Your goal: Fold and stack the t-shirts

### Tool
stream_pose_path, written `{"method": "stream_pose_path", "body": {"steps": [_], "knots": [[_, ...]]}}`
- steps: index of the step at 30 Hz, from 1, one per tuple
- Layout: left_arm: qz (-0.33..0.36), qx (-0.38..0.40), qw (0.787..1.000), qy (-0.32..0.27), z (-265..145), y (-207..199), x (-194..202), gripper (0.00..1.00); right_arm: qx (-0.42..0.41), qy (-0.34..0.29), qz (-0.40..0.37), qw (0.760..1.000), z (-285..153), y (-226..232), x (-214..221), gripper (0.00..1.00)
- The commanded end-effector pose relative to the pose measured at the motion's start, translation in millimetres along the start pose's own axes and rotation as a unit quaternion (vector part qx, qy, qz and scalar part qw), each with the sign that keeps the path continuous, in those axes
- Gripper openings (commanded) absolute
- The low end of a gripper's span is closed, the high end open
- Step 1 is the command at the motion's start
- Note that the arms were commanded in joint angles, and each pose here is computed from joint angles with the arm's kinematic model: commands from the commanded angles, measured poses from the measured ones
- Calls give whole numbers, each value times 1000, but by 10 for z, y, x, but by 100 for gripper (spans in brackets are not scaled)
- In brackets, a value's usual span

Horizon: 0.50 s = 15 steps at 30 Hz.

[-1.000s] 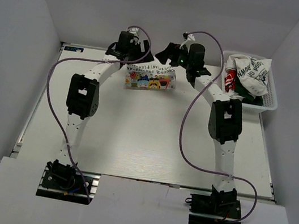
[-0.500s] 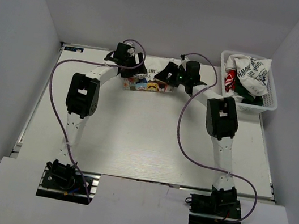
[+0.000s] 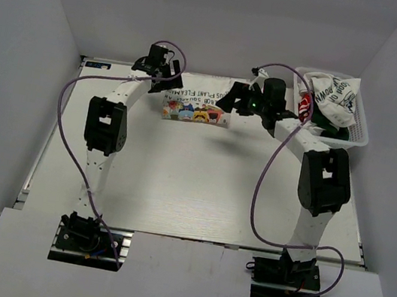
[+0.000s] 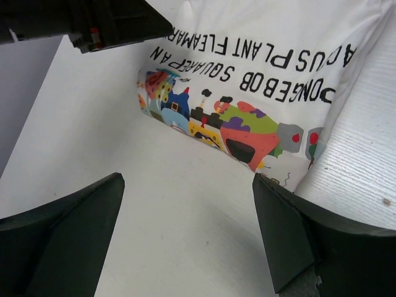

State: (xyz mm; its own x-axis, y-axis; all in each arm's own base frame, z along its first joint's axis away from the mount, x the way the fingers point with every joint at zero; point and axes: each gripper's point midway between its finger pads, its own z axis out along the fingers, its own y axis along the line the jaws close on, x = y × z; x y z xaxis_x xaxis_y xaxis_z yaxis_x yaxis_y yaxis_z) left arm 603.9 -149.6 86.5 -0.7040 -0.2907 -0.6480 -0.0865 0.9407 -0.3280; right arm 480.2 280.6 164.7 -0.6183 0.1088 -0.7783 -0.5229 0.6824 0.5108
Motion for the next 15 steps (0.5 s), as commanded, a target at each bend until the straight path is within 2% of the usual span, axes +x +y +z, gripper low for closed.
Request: {"method": "stream_pose_path", "body": {"steps": [1, 5, 9, 10, 11, 13, 15], "knots": [[19, -20, 1000, 4, 20, 93, 12, 100, 8, -8, -30, 999, -80, 6, -12, 90], [38, 5, 999, 18, 187, -17, 81, 93, 13, -8, -32, 999, -168, 8, 0, 90], [65, 7, 997, 34, 268, -55, 252, 74, 36, -17, -33, 999, -211, -41, -31, 90], [65, -4, 997, 45, 292, 3, 326, 65, 45, -21, -33, 998, -224, -86, -49, 90], [65, -18, 997, 48, 287, 59, 342, 44, 46, -21, -35, 998, -247, -65, -43, 90], [70, -62, 994, 58, 229, 220, 372, 13, 50, -24, -34, 998, -299, -71, -54, 90], [94, -113, 989, 34, 93, 443, 201, 1, 63, -28, -39, 997, -356, -112, -51, 90]]}}
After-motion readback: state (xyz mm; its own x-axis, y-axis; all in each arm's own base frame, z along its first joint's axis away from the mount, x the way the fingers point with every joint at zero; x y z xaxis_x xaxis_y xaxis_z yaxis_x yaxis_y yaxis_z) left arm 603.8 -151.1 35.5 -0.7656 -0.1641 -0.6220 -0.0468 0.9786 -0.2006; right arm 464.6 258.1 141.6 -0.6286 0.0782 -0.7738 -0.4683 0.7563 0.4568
